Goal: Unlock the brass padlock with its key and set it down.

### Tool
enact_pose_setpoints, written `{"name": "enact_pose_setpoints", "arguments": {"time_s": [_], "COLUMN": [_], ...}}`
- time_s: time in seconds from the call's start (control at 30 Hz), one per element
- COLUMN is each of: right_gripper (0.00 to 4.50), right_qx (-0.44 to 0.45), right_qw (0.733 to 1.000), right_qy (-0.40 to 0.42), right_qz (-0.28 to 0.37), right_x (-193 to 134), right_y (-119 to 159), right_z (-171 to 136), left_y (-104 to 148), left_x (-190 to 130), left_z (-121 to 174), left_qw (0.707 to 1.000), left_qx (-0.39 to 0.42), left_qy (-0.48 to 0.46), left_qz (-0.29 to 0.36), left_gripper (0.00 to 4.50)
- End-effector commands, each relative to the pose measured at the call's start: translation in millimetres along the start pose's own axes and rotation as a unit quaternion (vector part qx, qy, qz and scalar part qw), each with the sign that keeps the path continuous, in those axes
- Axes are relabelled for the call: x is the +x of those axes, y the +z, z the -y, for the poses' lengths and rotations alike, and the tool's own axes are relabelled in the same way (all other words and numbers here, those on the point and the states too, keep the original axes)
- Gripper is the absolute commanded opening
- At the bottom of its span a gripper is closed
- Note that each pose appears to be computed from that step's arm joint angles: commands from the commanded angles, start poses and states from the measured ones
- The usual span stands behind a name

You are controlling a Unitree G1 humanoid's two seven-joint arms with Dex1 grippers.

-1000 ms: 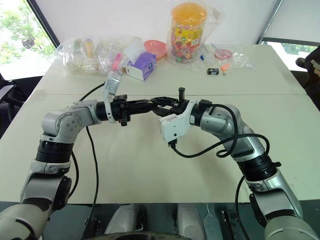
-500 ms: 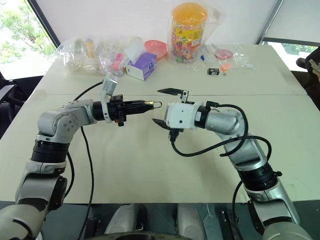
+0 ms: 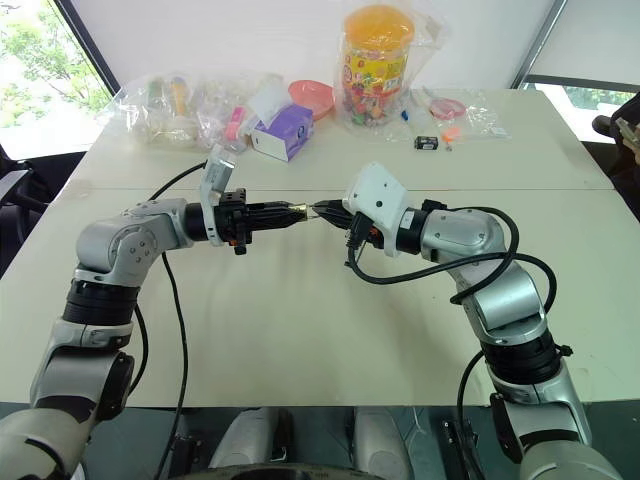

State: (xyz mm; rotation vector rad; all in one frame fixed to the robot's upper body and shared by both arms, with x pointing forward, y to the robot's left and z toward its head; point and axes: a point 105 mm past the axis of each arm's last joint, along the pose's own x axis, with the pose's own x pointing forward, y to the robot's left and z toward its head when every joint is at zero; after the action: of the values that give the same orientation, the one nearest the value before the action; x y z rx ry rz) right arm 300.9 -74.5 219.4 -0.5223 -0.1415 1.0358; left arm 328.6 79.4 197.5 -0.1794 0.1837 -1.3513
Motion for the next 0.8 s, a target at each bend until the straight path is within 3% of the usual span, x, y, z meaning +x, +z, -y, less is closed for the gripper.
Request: {"name": "enact_pose_setpoints", "arguments": {"time_s": [0.03,0.8], "right_gripper": [0.03,0.03], "right_qx": [-0.024,-0.032], "right_qw": [1.0,0.999], "right_qy": [-0.004,-0.01], "right_qz": [0.01,-0.011], "right_x": [-1,-1], "right_y": [9,-5], "right_z": [-1,1], "left_y": [14,15], "left_x": [1,-2], "left_z": [11,22], "left_qw": [0.999,0.998], "left_qx": [0.02,0.019], "left_qy": [-0.026,-0.052], "left_qz": [0.008,-0.001], "left_gripper": [0.0,0.0]}}
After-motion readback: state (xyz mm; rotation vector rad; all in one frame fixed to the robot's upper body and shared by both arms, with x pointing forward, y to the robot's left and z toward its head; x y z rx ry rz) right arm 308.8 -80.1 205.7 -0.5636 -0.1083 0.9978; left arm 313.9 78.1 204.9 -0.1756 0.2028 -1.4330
